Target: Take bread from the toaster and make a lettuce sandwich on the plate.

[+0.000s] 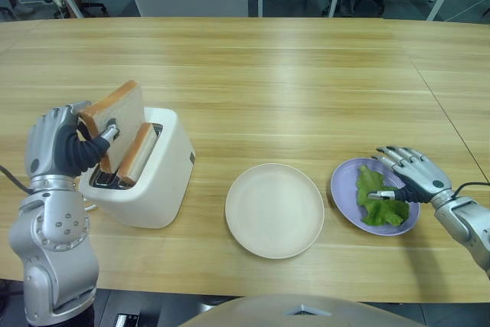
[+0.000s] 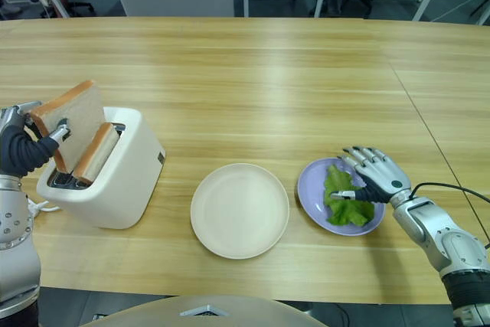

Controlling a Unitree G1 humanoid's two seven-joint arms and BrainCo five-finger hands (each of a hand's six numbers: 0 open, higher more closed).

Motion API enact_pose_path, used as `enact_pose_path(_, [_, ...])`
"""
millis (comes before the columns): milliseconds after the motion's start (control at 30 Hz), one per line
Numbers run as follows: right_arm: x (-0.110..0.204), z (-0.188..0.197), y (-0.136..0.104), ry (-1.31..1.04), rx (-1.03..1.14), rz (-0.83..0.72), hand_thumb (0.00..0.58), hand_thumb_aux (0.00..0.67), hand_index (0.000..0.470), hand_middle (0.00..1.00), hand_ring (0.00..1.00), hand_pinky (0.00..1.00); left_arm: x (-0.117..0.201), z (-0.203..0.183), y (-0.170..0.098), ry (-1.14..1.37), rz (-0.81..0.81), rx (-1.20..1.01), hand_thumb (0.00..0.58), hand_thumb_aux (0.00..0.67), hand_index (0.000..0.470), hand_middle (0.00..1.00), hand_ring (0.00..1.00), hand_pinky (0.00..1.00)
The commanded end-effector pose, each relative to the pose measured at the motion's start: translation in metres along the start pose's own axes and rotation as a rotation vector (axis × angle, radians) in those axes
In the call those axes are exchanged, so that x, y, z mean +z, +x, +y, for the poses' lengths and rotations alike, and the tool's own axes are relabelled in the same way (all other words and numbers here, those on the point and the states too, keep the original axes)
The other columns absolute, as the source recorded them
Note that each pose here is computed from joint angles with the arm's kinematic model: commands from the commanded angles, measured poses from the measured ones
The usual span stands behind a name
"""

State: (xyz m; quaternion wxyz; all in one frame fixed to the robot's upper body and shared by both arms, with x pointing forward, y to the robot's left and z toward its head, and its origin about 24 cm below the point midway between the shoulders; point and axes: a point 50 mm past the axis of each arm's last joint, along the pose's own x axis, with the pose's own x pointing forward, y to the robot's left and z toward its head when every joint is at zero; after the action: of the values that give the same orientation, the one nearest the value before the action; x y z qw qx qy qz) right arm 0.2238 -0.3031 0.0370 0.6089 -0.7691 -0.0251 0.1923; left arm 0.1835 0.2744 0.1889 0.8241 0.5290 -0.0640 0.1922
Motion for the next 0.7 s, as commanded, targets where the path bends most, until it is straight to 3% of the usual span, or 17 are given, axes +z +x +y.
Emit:
enact_pose_path(33, [-0.001, 0.021, -0.004, -0.032, 0.077, -0.041, 0.000, 0.000, 0.000, 0.00, 0.00, 0.00, 0.014, 0.021, 0.002, -0.051, -0.088, 0.107, 0.580, 0.670, 0.460, 1.00, 1.00, 1.00])
enact_pose_path(100, [-0.002, 0.025, -0.004, -0.045, 0.091, -0.050, 0.223, 0.145, 0.099, 0.00, 0.00, 0.00, 0.029, 0.034, 0.003, -0.096, -0.173, 0.167, 0.580, 0.670, 0.460, 1.00, 1.00, 1.00])
enact_pose_path(133, [-0.002, 0.026, -0.004, -0.045, 0.095, -0.057, 0.223, 0.145, 0.099, 0.00, 0.00, 0.00, 0.037, 0.038, 0.003, -0.116, -0.218, 0.183, 0.580, 0.670, 0.460, 1.00, 1.00, 1.00])
enact_pose_path(167, [-0.001, 0.027, -0.004, -0.049, 0.098, -0.068, 0.539, 0.491, 0.337, 0.00, 0.00, 0.00, 0.044, 0.042, 0.002, -0.142, -0.251, 0.201, 0.580, 0.670, 0.460, 1.00, 1.00, 1.00])
enact_pose_path(233, [0.001, 0.029, -0.004, -0.055, 0.104, -0.091, 0.553, 0.525, 0.361, 0.00, 0.00, 0.00, 0.058, 0.044, 0.002, -0.193, -0.315, 0.182, 0.580, 0.670, 0.460, 1.00, 1.00, 1.00])
enact_pose_path(267, [0.002, 0.030, -0.004, -0.058, 0.106, -0.098, 0.580, 0.670, 0.460, 0.00, 0.00, 0.00, 0.064, 0.043, 0.001, -0.219, -0.342, 0.164, 0.580, 0.670, 0.460, 1.00, 1.00, 1.00])
enact_pose_path(500, [0.005, 0.019, 0.001, -0.026, 0.021, -0.118, 0.580, 0.670, 0.460, 0.00, 0.00, 0.00, 0.099, 0.019, -0.007, -0.338, -0.483, -0.026, 0.580, 0.670, 0.460, 1.00, 1.00, 1.00])
enact_pose_path(700, [0.006, -0.011, 0.006, 0.025, -0.159, -0.127, 0.580, 0.670, 0.460, 0.00, 0.00, 0.00, 0.120, -0.034, -0.019, -0.462, -0.507, -0.310, 0.580, 0.670, 0.460, 1.00, 1.00, 1.00])
